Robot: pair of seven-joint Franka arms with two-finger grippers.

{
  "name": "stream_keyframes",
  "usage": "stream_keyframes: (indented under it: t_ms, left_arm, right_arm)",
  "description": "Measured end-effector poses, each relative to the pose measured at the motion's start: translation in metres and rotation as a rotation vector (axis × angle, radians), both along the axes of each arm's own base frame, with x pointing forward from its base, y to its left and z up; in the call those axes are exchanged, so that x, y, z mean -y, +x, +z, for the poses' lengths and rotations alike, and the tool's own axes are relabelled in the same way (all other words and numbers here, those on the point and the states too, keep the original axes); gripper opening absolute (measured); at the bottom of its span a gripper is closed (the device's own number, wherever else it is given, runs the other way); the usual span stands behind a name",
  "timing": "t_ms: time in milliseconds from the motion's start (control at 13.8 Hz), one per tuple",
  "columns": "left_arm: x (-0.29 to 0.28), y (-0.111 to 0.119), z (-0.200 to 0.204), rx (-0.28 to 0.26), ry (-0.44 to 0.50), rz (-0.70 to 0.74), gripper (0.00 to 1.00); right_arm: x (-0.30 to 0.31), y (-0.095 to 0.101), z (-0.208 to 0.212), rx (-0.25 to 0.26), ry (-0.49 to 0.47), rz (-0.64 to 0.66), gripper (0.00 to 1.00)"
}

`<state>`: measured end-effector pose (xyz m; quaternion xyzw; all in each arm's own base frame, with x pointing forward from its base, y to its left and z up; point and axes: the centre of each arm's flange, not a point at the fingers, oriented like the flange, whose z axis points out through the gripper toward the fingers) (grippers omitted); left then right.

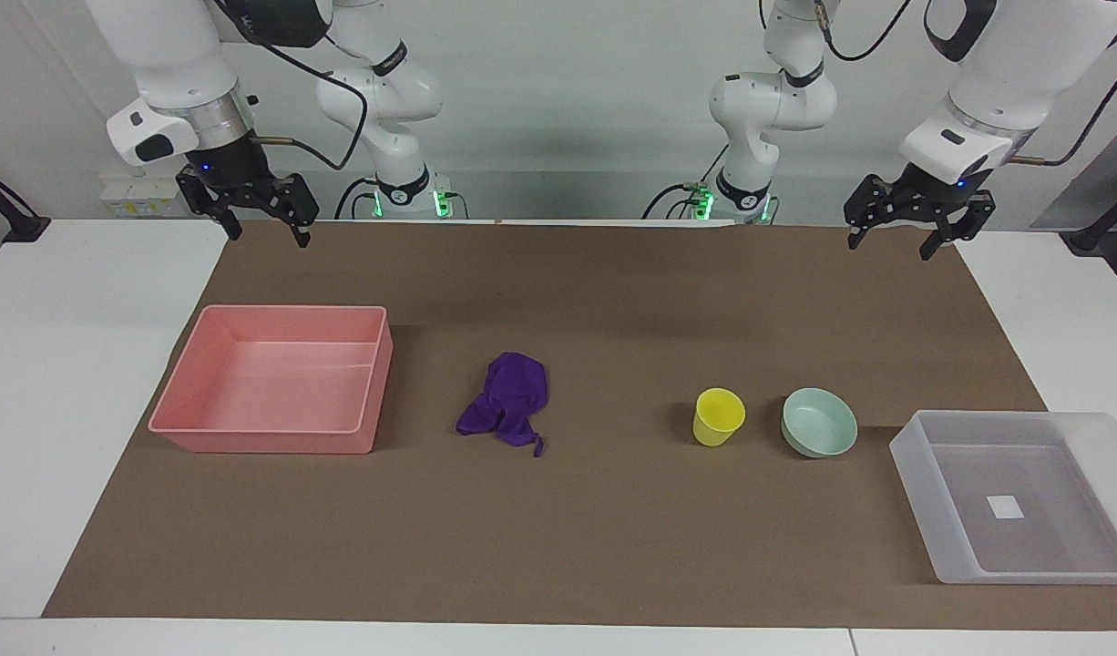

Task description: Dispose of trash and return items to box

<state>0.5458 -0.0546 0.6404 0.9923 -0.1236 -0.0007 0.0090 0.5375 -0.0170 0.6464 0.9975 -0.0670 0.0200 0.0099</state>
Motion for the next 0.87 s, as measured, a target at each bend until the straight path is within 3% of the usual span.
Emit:
stream_keyframes:
  t_ms: [870]
  left_arm:
    - [-0.012, 0.001, 0.0, 0.004, 0.0, 0.022, 1.0]
  right_arm:
    - [-0.002, 0.006, -0.006, -0.011, -0.001, 0.026, 1.0]
